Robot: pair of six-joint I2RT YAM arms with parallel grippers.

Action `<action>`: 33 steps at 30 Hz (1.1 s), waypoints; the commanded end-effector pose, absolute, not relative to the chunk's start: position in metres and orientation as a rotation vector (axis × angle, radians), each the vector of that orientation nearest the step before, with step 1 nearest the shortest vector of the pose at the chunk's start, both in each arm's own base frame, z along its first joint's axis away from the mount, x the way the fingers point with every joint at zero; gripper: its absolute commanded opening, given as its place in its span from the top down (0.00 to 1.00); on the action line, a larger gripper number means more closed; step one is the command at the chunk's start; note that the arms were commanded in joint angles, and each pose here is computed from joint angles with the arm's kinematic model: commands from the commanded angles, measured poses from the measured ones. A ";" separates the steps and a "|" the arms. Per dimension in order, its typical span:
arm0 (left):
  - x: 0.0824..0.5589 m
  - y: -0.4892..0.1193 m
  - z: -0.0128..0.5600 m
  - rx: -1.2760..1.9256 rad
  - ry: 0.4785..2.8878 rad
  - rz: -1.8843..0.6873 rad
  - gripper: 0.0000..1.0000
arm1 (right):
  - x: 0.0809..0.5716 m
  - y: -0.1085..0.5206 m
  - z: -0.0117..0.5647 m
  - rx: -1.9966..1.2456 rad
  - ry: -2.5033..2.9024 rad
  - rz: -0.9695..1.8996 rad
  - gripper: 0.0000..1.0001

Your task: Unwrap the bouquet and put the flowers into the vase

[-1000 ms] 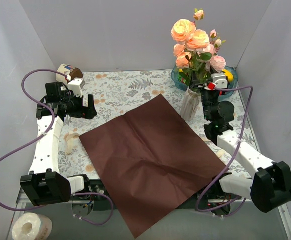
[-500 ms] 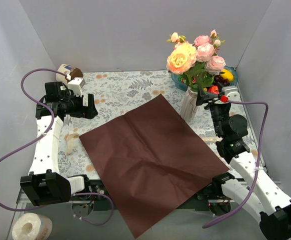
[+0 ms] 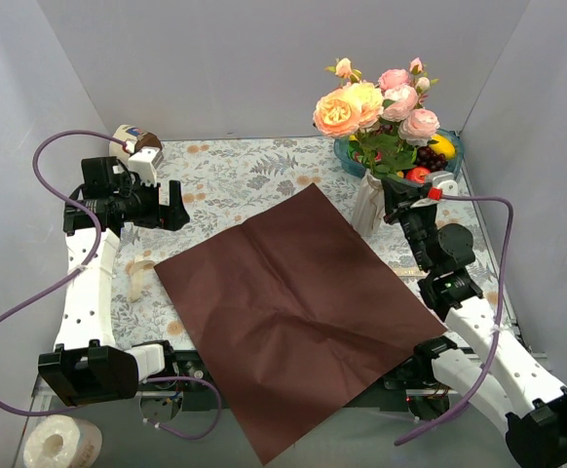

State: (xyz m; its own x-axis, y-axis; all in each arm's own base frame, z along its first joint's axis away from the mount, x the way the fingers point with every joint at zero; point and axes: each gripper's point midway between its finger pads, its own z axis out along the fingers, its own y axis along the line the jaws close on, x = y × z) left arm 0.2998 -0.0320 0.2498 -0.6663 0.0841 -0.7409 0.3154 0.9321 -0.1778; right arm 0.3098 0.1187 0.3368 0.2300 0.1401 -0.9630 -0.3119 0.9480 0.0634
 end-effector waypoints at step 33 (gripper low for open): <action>0.294 -0.030 0.269 0.316 2.239 -0.331 0.02 | 0.378 0.136 0.369 -0.181 1.199 0.118 0.99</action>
